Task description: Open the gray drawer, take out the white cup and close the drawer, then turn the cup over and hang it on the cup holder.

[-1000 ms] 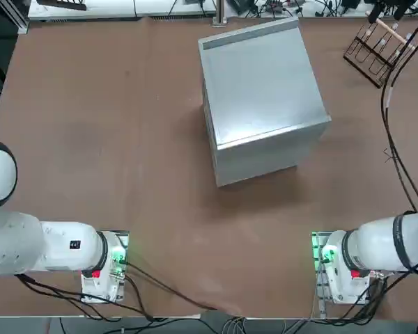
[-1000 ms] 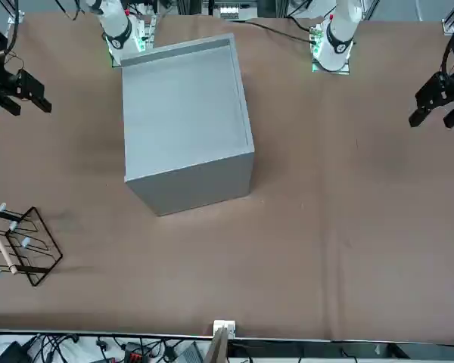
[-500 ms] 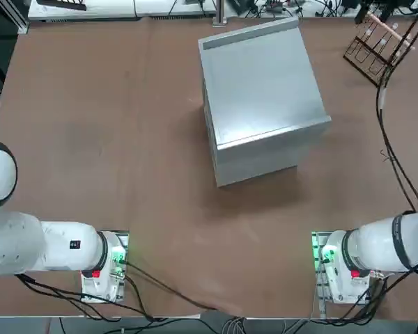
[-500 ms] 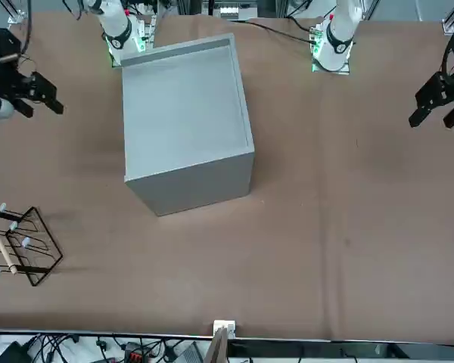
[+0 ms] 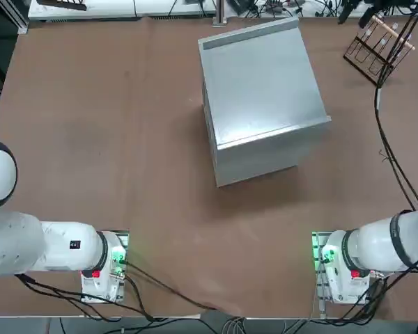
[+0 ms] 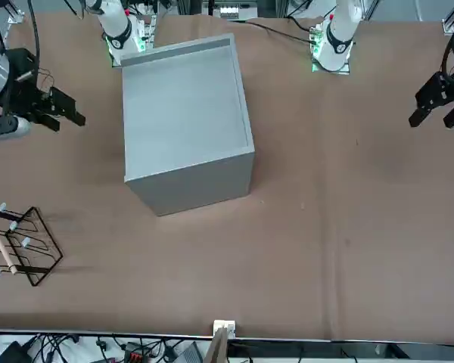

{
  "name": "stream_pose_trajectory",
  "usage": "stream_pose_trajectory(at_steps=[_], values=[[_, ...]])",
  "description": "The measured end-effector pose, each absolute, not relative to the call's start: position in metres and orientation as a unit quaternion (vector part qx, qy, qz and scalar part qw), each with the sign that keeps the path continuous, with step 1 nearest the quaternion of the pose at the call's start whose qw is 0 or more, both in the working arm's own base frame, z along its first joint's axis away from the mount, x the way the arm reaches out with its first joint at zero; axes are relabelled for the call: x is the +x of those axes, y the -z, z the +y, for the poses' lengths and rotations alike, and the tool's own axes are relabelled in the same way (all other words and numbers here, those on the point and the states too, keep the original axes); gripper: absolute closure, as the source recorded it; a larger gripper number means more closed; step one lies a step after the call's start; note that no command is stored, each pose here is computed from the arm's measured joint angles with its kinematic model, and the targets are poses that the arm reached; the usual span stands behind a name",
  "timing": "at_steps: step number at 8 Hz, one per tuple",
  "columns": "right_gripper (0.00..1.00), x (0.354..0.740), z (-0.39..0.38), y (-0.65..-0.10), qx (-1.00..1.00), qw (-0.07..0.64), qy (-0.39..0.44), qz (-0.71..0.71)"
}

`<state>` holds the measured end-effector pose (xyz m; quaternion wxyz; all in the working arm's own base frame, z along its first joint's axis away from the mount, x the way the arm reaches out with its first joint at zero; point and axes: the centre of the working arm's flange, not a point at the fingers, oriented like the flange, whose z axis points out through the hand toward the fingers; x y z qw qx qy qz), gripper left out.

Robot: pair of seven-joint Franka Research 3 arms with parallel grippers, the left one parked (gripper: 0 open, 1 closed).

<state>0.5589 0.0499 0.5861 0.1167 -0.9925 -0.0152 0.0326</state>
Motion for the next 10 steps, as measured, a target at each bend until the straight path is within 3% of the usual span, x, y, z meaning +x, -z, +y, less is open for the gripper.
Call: stream_pose_trajectory(at_steps=[10], values=[[0.0, 0.52, 0.086, -0.436, -0.988, 0.144, -0.023, -0.042]])
